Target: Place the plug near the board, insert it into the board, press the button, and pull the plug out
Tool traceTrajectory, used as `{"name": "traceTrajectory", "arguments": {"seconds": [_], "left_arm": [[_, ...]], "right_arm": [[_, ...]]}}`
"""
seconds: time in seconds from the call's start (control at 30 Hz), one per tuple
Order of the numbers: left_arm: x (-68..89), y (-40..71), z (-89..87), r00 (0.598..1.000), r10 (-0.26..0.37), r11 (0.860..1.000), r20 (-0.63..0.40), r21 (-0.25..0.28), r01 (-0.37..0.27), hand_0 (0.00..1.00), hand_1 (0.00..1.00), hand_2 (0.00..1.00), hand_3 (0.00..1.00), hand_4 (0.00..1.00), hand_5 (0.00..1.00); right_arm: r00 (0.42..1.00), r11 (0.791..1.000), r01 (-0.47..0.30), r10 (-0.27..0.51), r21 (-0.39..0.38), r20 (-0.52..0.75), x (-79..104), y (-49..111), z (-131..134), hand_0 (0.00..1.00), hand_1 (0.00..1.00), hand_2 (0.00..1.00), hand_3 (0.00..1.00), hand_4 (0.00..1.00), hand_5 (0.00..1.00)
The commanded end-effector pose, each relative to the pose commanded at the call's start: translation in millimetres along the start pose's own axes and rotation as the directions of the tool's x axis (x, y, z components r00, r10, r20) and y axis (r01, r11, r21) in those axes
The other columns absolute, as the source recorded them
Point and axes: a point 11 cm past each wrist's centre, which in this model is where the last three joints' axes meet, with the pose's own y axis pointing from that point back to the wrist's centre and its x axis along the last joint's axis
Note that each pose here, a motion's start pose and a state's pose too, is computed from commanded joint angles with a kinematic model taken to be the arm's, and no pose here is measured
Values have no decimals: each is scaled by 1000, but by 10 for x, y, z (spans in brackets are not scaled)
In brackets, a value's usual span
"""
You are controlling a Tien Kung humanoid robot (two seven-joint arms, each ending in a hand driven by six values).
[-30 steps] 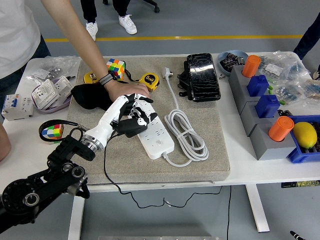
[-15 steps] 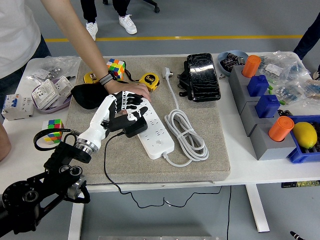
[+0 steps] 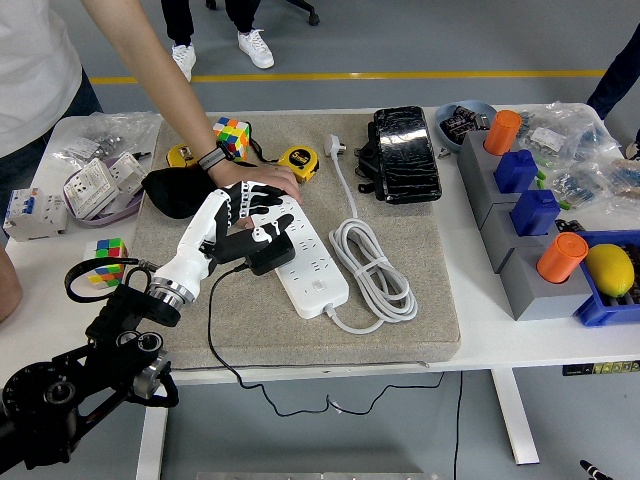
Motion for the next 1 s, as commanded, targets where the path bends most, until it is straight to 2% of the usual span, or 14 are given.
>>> {"name": "traceTrajectory", "arguments": {"seconds": [0.1, 0.13, 0.5, 0.53, 0.67, 0.7, 0.73, 0.9, 0.93, 1.0], "left_arm": [[0, -4, 6, 1000, -1, 1000, 3, -2, 1, 682, 689, 634, 623, 882, 278], [-2, -4, 8, 1000, -2, 1000, 5, -2, 2, 645, 681, 633, 622, 895, 296], [-35, -7, 63, 999, -26, 1000, 25, -5, 26, 644, 675, 620, 622, 896, 297], [-42, -7, 76, 999, -30, 1000, 30, -7, 30, 408, 519, 498, 629, 895, 297], [-106, -23, 178, 993, -80, 997, 83, -7, 80, 408, 519, 498, 629, 895, 297], [-135, -31, 200, 988, -107, 994, 107, 3, 107, 408, 519, 498, 629, 895, 297], [-177, -41, 233, 980, -145, 989, 137, 17, 144, 244, 326, 264, 682, 900, 280], [-332, -36, 263, 911, -281, 959, 303, 124, 255, 244, 326, 264, 682, 900, 280], [-351, -35, 263, 897, -299, 953, 326, 143, 266, 121, 183, 153, 720, 731, 61], [-378, -33, 260, 873, -327, 944, 363, 175, 281, 121, 183, 153, 720, 731, 61]], "right_arm": [[1000, 1000, 0, 0, 3, 1, 0, -1, -13, 572, 640, 603, 538, 923, 470], [1000, 1000, 0, 0, 3, 1, 0, -1, -14, 572, 640, 603, 538, 923, 471], [1000, 1000, -3, 3, 2, -3, 19, 0, -14, 572, 640, 603, 538, 923, 471], [1000, 1000, -3, 3, 2, -3, 20, 1, -12, 574, 640, 603, 538, 923, 471], [1000, 1000, -3, 3, -1, -4, 23, 2, 1, 574, 640, 603, 538, 923, 471], [1000, 1000, -2, 2, -2, -5, 22, 2, 1, 574, 640, 603, 538, 923, 471], [1000, 1000, -2, 2, -2, -4, 20, 2, 2, 572, 640, 604, 538, 923, 472], [1000, 1000, -2, 2, -2, 4, 13, 1, 1, 572, 640, 604, 538, 923, 472], [1000, 1000, -2, 2, -2, 6, 13, 1, -1, 572, 640, 604, 538, 922, 471], [1000, 1000, -2, 2, -2, 6, 18, 1, 0, 572, 640, 604, 538, 922, 471]]}}
